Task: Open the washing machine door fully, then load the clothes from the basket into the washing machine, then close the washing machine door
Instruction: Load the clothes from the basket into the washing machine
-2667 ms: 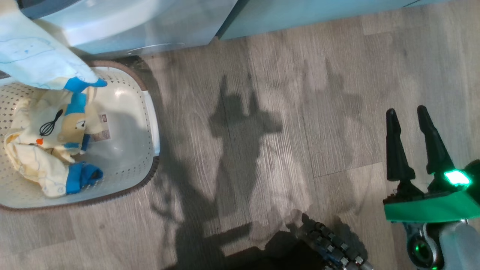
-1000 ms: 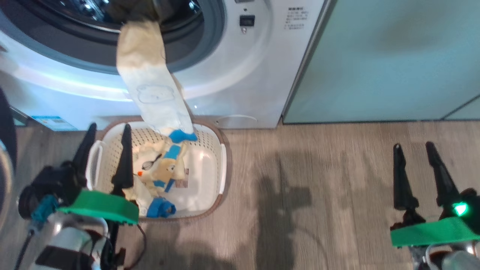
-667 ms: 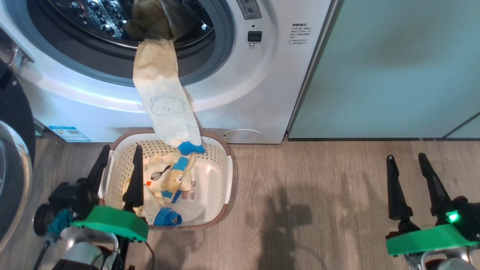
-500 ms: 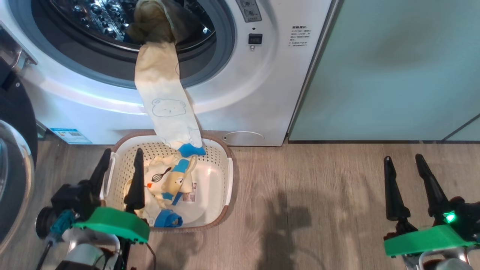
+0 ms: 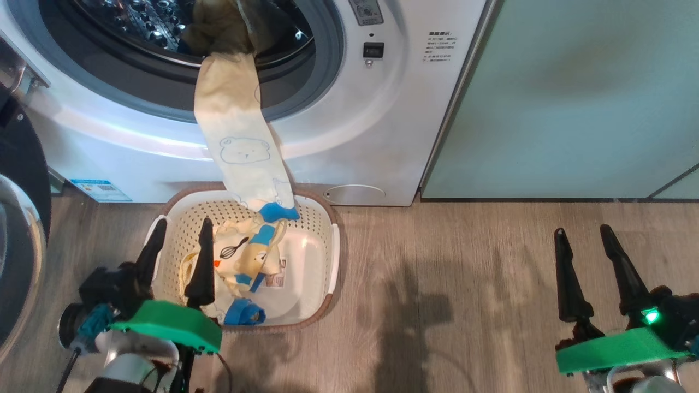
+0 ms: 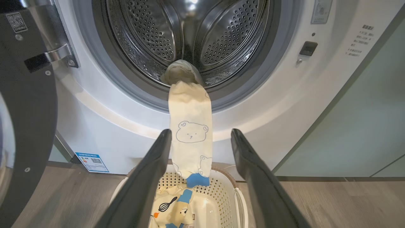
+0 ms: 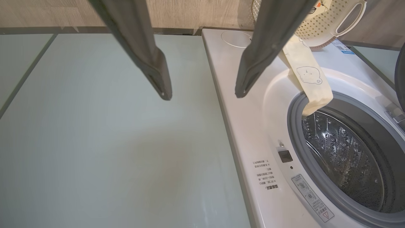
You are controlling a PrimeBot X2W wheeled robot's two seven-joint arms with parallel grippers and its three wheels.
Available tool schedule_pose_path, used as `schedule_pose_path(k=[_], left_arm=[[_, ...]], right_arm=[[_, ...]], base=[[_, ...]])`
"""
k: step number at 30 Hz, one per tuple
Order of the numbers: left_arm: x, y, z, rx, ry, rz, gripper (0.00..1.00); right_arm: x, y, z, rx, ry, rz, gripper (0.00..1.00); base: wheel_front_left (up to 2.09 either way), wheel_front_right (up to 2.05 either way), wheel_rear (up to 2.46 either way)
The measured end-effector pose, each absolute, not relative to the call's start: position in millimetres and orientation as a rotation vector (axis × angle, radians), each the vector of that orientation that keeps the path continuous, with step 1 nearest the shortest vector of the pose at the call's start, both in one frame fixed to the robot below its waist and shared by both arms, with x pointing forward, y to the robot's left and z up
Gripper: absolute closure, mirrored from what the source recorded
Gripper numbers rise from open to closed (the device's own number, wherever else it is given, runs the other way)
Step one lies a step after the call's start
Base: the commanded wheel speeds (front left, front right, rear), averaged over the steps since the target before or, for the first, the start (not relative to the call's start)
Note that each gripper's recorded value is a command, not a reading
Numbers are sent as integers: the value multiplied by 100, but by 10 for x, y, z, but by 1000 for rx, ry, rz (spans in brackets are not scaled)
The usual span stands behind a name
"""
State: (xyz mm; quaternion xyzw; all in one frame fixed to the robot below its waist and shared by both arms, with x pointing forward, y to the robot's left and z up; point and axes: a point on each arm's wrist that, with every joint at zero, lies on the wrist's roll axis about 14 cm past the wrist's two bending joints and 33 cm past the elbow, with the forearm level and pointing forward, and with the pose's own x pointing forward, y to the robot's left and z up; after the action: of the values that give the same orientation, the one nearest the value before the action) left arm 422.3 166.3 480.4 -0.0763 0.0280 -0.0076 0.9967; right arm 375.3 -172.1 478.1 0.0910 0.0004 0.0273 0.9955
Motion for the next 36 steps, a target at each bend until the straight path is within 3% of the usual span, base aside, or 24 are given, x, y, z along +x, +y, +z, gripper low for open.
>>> schedule_pose_path(k=[17, 36], left_arm=[[4620, 1462, 4326, -197, 178, -70, 0], [5574, 1500, 3134, -174, 378, -83, 0]], right_arm=[[3901, -1741, 4558, 191, 58, 44, 0], [4280, -1980, 4098, 191, 140, -26, 0]], base=[[0, 0, 0], [0, 0, 0]])
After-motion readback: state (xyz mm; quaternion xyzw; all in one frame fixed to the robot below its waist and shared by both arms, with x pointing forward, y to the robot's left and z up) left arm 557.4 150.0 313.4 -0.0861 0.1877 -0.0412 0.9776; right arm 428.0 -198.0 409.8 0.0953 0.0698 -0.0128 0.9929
